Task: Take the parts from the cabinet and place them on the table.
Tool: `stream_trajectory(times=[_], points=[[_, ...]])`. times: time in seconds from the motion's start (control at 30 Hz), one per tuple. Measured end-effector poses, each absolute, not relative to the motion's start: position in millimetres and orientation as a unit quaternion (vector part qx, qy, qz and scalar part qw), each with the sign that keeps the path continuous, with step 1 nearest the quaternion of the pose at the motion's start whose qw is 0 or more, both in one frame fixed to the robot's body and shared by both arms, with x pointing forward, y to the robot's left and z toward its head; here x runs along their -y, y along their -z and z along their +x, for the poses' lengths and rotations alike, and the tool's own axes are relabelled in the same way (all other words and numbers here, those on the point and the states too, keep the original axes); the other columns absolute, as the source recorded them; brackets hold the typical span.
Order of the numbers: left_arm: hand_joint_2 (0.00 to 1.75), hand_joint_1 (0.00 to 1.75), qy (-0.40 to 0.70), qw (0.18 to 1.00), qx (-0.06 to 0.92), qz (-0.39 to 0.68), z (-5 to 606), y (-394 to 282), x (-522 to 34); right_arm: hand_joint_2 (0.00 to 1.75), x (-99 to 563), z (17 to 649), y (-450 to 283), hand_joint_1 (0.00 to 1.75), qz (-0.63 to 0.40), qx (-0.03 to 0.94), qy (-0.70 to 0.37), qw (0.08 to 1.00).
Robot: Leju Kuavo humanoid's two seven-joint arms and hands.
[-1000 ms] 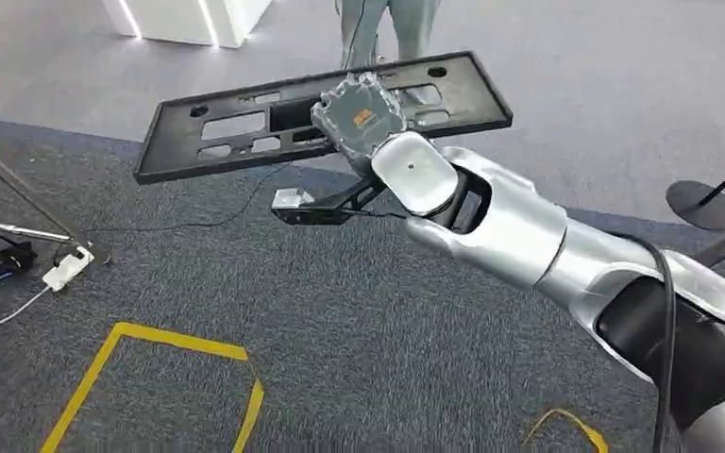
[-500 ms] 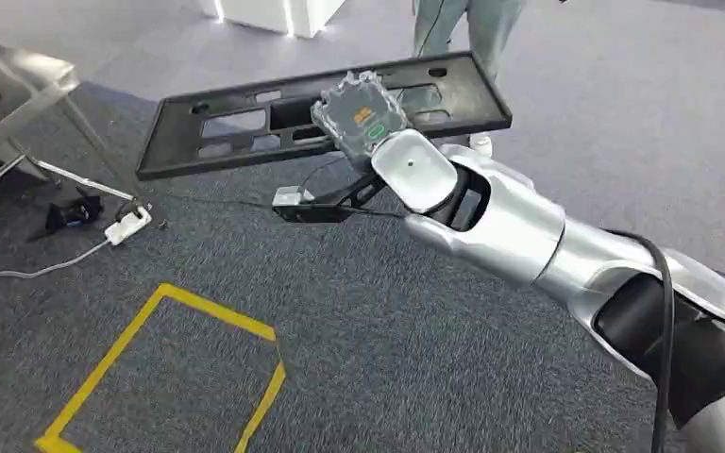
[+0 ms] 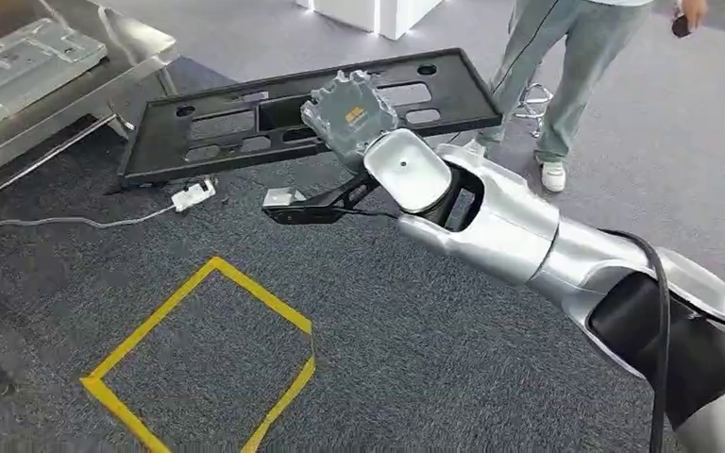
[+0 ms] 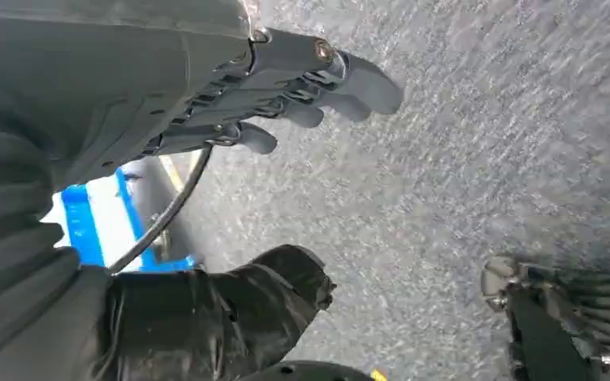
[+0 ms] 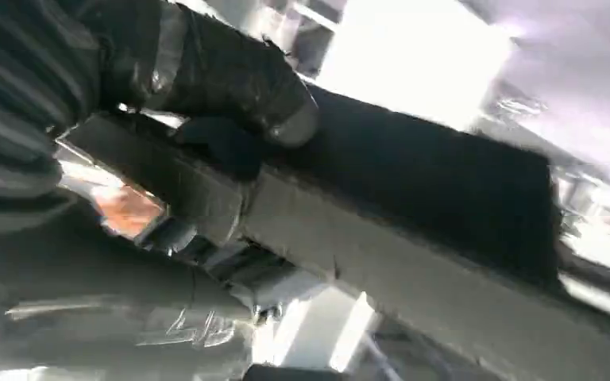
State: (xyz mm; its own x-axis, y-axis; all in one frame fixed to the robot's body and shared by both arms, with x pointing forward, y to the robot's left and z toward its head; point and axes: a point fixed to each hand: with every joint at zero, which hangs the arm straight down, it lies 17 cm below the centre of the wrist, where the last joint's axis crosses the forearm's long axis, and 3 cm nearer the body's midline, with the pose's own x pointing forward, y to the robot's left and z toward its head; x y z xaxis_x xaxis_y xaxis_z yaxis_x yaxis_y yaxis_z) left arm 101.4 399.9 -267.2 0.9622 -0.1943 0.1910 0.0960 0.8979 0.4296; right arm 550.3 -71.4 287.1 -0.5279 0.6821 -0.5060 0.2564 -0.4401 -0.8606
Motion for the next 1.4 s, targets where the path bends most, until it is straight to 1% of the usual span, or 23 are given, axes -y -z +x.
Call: stream_trajectory(times=[0.1,0.5,0.67,0.8,1.4], points=[[1.75,0.0,0.077,0.967,0.111,0.215,94.1,268.2,-400.5,1.75,71.7,550.8,-284.4,1.75,-0.461,0.507,-0.712,0.151],[1.75,0.0,0.075,0.967,0.116,0.216,102.4,266.7,-401.3,1.75,67.6,551.8,-288.1,1.75,-0.46,0.511,-0.711,0.148],[1.75,0.0,0.075,0.968,0.107,0.216,93.1,268.2,-402.1,1.75,64.2,551.7,-291.3,1.75,-0.46,0.514,-0.71,0.145],[1.75,0.0,0.076,0.967,0.114,0.214,100.8,267.2,-400.5,1.75,65.3,551.7,-287.0,1.75,-0.458,0.512,-0.711,0.148],[1.75,0.0,0.079,0.967,0.111,0.213,95.0,268.2,-400.3,1.75,66.4,553.0,-283.3,1.75,-0.458,0.509,-0.713,0.151]])
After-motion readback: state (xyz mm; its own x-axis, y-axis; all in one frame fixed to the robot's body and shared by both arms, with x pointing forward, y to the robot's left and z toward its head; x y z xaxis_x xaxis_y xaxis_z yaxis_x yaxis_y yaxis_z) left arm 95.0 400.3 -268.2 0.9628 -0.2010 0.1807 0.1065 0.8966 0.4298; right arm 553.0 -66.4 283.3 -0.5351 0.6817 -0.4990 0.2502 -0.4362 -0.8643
